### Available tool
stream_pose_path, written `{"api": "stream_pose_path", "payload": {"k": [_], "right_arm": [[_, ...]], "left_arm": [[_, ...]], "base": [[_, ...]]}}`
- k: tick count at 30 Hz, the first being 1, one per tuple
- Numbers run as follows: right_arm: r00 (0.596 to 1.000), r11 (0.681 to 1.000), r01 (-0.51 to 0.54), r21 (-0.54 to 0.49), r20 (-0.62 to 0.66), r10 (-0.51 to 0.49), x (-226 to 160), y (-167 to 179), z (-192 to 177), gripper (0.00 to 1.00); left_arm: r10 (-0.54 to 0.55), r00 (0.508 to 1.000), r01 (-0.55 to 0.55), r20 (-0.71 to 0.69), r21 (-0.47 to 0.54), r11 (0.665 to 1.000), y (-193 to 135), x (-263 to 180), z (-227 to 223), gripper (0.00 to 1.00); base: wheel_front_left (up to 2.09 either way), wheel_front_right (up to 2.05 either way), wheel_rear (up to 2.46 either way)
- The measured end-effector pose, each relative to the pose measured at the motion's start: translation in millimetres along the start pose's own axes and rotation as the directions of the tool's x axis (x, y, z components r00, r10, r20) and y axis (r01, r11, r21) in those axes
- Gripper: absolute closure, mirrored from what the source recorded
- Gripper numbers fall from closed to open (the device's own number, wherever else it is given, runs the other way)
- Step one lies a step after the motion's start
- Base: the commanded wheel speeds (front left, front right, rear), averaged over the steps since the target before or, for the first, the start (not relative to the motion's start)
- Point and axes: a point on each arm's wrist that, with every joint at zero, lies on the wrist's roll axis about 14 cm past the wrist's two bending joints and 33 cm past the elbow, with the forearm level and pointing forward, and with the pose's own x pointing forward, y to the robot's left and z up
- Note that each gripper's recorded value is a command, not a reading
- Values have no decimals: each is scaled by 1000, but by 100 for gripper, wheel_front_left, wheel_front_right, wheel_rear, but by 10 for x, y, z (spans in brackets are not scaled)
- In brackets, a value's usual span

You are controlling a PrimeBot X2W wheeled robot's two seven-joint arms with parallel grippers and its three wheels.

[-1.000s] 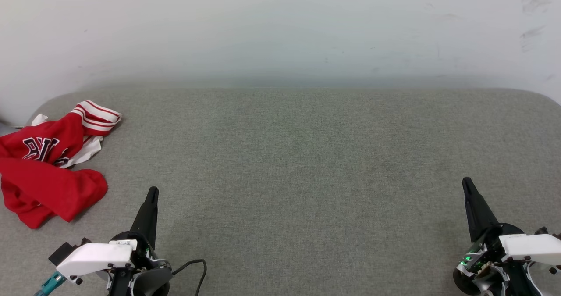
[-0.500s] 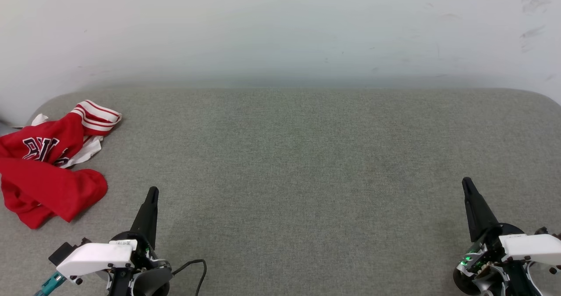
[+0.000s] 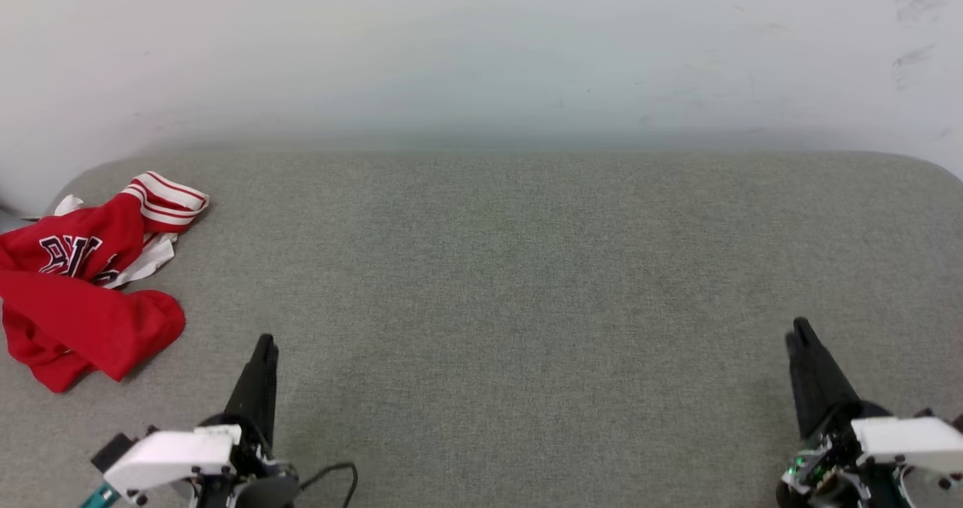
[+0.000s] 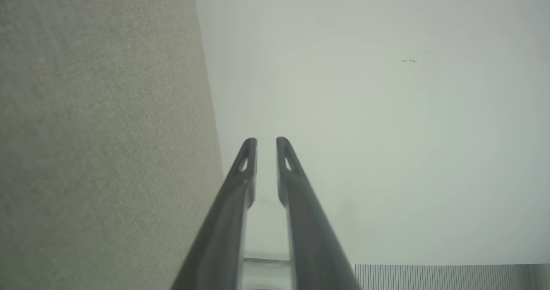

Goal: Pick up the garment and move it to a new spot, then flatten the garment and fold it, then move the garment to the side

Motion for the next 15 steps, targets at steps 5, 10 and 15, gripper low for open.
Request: {"api": "stream_pose_path", "payload": {"k": [5, 10, 15], "right_arm": [[998, 999, 53, -5, 16, -53, -86, -181, 26, 0], [998, 997, 55, -51, 41, -53, -84, -173, 71, 0], [997, 989, 42, -141, 63, -33, -73, -102, 122, 0]], "left_arm": [[46, 999, -46, 11, -1, 999, 157, -76, 6, 0], [42, 999, -43, 35, 36, 998, 139, -73, 43, 0], [35, 998, -41, 56, 118, 992, 97, -66, 90, 0]], "base": [[0, 0, 0], [0, 0, 0], [0, 0, 0]]}}
